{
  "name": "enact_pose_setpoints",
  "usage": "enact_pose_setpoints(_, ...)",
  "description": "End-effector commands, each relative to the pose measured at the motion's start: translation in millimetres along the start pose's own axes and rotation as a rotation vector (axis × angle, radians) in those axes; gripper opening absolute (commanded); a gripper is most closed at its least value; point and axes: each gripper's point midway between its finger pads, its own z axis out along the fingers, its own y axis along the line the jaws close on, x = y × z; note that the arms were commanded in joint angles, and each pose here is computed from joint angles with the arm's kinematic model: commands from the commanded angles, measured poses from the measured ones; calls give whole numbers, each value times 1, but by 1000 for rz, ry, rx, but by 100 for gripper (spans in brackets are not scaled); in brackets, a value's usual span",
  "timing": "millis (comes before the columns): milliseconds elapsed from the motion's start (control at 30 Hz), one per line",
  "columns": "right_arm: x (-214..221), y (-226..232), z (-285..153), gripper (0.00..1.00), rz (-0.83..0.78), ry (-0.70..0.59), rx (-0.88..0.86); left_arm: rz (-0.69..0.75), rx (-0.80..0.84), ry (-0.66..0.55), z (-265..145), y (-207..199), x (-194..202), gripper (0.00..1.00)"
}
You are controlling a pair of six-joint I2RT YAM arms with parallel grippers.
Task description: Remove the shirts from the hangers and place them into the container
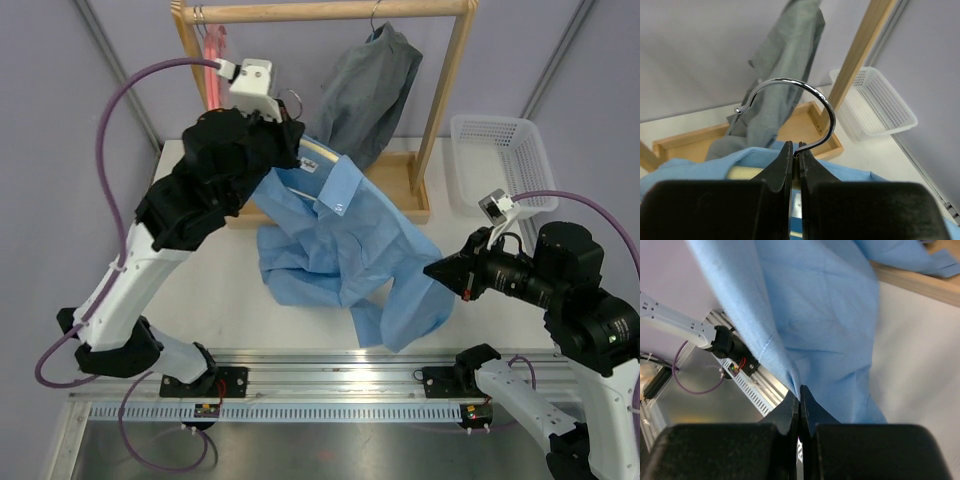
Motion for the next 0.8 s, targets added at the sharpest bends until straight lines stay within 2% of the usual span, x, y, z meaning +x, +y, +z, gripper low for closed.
enact_pose_setpoints(0, 3, -15, -11, 0, 3, -22, 115, -58, -155, -316, -78, 64, -107, 0)
enact_pose_setpoints(400, 22, -75, -5, 0, 113, 29, 410, -70, -353, -514, -184, 135, -152, 0)
enact_pose_setpoints(567, 26, -96, -7, 0, 143, 24, 528, -73, -400, -535, -203, 149, -154, 0)
enact_pose_setpoints(767, 33, -134, -20, 0, 179, 22, 761, -89, -467, -586, -228, 168, -157, 0)
